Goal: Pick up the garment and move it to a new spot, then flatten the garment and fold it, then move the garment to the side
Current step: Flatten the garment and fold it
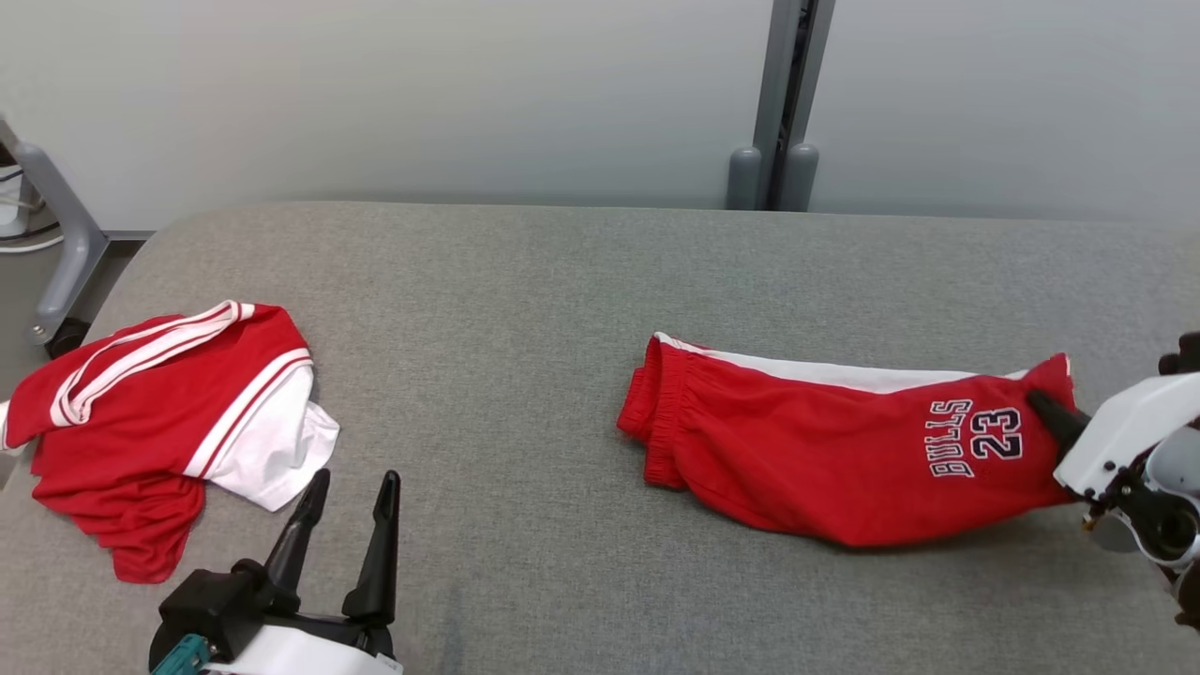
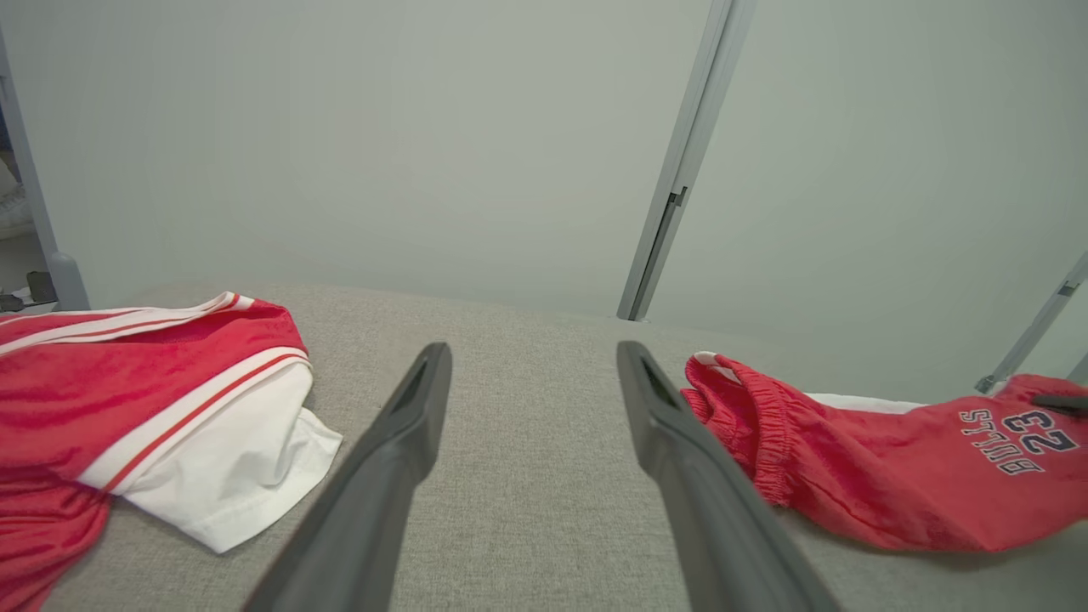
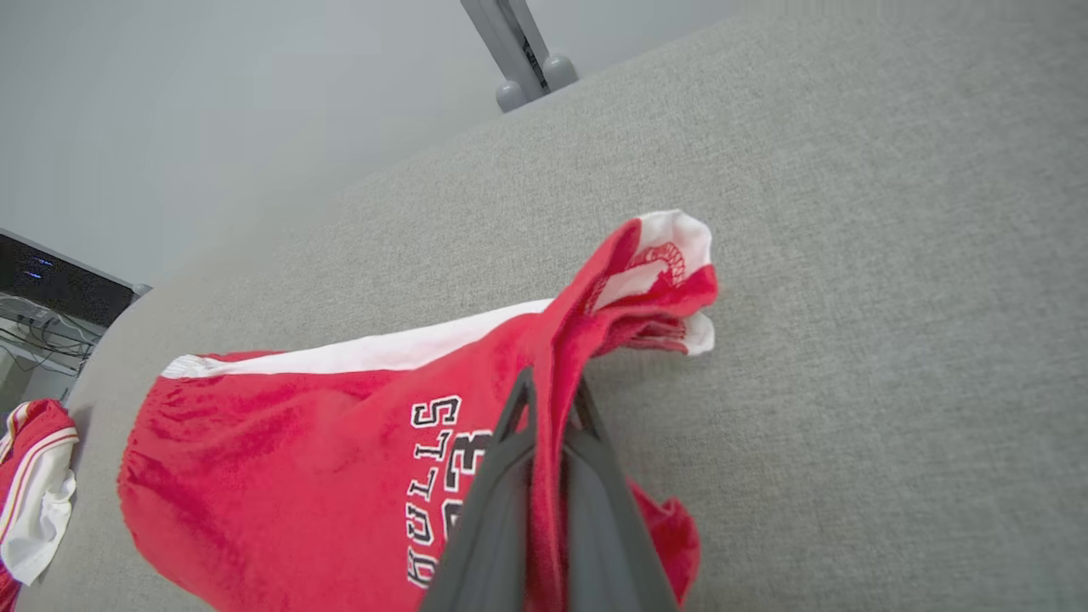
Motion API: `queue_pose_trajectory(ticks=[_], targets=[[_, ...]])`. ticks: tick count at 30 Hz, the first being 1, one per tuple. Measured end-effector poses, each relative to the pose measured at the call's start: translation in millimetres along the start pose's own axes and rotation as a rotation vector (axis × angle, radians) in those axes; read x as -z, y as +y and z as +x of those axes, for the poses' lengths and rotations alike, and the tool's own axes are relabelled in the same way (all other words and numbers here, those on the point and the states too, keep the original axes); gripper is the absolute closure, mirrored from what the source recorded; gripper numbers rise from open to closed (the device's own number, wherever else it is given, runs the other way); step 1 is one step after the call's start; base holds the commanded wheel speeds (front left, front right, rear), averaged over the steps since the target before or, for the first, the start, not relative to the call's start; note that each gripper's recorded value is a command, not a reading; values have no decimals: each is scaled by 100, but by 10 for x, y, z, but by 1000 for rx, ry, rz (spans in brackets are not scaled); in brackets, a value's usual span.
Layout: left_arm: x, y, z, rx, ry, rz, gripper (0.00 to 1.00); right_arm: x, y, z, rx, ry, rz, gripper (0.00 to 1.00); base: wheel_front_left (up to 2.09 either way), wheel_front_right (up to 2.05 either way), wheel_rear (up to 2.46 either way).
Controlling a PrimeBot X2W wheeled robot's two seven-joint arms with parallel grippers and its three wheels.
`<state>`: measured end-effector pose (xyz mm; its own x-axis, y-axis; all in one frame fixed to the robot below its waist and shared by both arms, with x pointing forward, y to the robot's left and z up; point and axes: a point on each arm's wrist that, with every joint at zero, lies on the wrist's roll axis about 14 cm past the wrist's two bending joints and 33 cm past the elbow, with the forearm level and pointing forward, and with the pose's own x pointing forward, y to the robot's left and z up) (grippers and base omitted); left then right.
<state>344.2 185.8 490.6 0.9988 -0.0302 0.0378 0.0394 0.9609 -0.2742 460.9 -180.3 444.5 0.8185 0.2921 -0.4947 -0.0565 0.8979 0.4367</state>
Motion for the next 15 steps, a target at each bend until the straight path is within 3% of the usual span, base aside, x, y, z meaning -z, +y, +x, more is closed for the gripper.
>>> queue_pose_trajectory(ticks=[9,15], targets=[[55,65,-86,-36,9,-30,0,-316,636,97,-168,-95,-23,100,0,0,0],[90,131,-156,-63,18,-36,0,-147,1219,206,-301,-54,-36,100,0,0,0]])
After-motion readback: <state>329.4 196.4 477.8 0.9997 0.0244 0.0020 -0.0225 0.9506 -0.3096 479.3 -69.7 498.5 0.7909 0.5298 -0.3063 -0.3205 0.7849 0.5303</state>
